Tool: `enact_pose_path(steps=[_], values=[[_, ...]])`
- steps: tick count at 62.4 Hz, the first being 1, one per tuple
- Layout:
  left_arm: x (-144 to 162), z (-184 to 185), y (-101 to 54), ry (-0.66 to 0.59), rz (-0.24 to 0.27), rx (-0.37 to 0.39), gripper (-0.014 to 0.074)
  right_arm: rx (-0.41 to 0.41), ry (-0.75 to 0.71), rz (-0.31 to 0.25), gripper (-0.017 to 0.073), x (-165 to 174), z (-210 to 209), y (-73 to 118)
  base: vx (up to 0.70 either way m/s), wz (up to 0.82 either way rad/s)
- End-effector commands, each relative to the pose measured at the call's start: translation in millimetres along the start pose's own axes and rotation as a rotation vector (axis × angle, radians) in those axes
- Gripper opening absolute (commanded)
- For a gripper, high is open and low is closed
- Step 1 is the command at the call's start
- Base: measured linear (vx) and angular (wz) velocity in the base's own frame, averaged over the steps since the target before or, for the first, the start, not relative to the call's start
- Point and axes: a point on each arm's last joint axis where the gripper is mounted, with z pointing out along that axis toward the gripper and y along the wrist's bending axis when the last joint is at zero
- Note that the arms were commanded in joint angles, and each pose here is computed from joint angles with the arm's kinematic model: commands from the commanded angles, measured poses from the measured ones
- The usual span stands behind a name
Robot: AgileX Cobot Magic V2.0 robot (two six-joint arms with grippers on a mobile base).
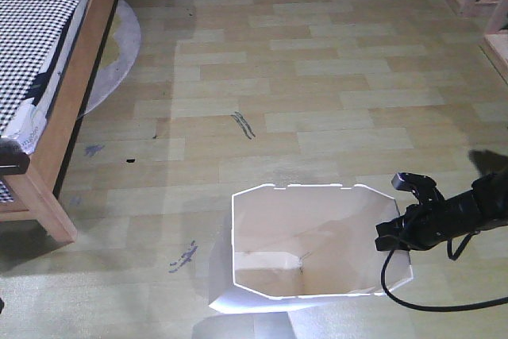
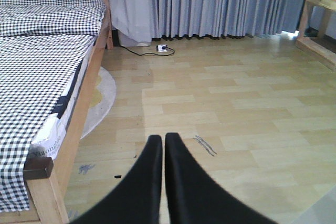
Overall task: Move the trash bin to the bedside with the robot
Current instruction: 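Drive across the floor toward the bed carrying the bin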
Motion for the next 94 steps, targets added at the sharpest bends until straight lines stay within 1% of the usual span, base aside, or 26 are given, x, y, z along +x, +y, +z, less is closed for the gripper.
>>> enact_pose_path(steps=[1,36,94], values=[[-0.8,0.5,-0.3,-0.065,-0.006,0.008,-0.0006,-0.207,-0.095,-0.020,-0.0005,-18.5,-21.9,26.0,0.21,0.11],[-0.8,0.5,-0.3,-0.065,-0.006,0.008,-0.0006,-0.205,-0.095,-0.019,-0.0005,-18.5,-21.9,25.9,0.23,0.09],[-0.8,0.5,-0.3,-0.065,-0.006,0.008,-0.0006,-0.203,-0.095,-0.019,-0.0005,-18.5,-21.8,25.6,0.26,-0.02]])
